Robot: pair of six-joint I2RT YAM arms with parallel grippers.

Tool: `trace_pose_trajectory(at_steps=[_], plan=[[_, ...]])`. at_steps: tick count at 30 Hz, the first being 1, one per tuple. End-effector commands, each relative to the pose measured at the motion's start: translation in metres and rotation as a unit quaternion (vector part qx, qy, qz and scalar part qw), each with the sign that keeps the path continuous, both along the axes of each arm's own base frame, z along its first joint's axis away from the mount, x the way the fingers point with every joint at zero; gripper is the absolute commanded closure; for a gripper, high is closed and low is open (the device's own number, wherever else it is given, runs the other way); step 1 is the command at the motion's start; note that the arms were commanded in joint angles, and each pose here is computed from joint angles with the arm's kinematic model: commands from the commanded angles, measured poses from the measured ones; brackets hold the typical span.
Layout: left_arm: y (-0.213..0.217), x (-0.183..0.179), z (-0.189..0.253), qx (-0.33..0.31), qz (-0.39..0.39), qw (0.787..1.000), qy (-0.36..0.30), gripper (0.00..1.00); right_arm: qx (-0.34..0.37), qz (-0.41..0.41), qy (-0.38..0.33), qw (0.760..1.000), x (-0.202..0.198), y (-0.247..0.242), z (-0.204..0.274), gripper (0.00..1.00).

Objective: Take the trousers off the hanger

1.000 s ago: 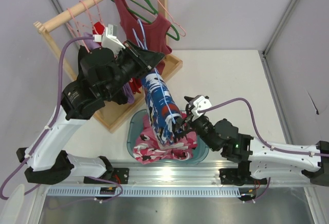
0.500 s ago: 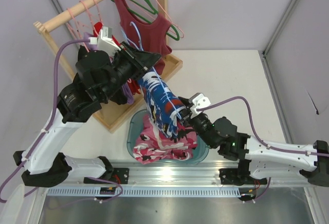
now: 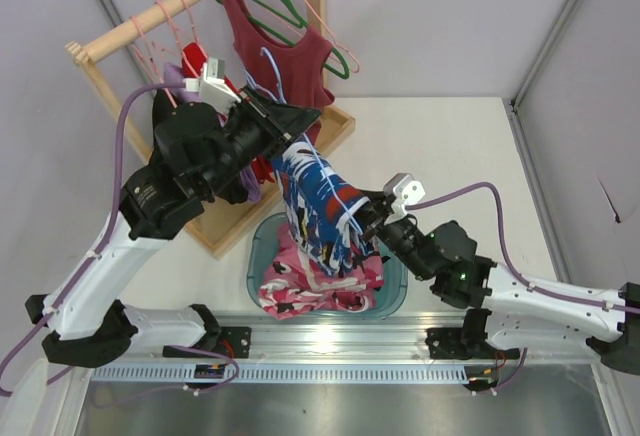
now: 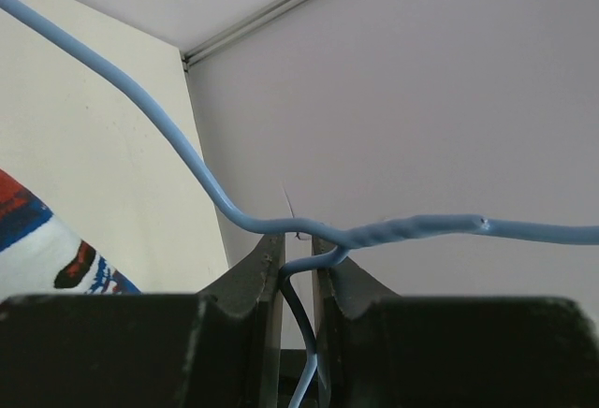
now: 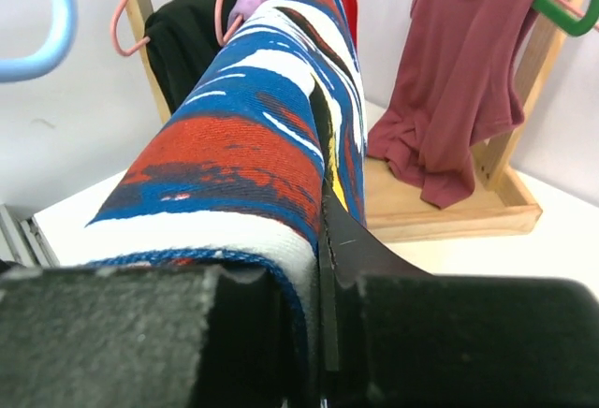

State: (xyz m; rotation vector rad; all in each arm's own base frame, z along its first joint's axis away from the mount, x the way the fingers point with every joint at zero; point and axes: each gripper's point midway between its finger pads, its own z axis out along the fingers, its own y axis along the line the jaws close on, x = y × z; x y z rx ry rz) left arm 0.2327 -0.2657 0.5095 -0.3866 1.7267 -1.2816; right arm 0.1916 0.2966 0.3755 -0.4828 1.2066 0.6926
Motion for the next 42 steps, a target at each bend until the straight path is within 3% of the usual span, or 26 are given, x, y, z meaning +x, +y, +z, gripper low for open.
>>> trace_pose_trajectory(at_steps=[1,9,24,31,42], plan=[[-0.003,-0.02,0.039,-0.063,-0.046,0.996,-0.036,1.0,0.069,0.002,-0.017,0.997,-0.001,-0.007,0.048,1.0],[0.011,-0.012,-0.016,-0.005,-0.005,1.0,-0.006,1.0,0.104,-0.02,-0.026,0.994,0.003,-0.019,0.092,1.0],[0.01,-0.018,-0.073,0.015,-0.02,1.0,0.019,1.0,0.304,-0.085,-0.013,0.949,0.022,-0.067,0.182,1.0],[0.021,-0.014,-0.105,0.003,0.016,0.998,0.067,1.0,0.331,-0.046,-0.073,0.94,0.005,-0.073,0.23,1.0],[0.034,-0.019,-0.141,-0.007,0.041,0.992,0.116,1.0,0.356,-0.077,-0.118,0.924,-0.001,-0.1,0.263,1.0]])
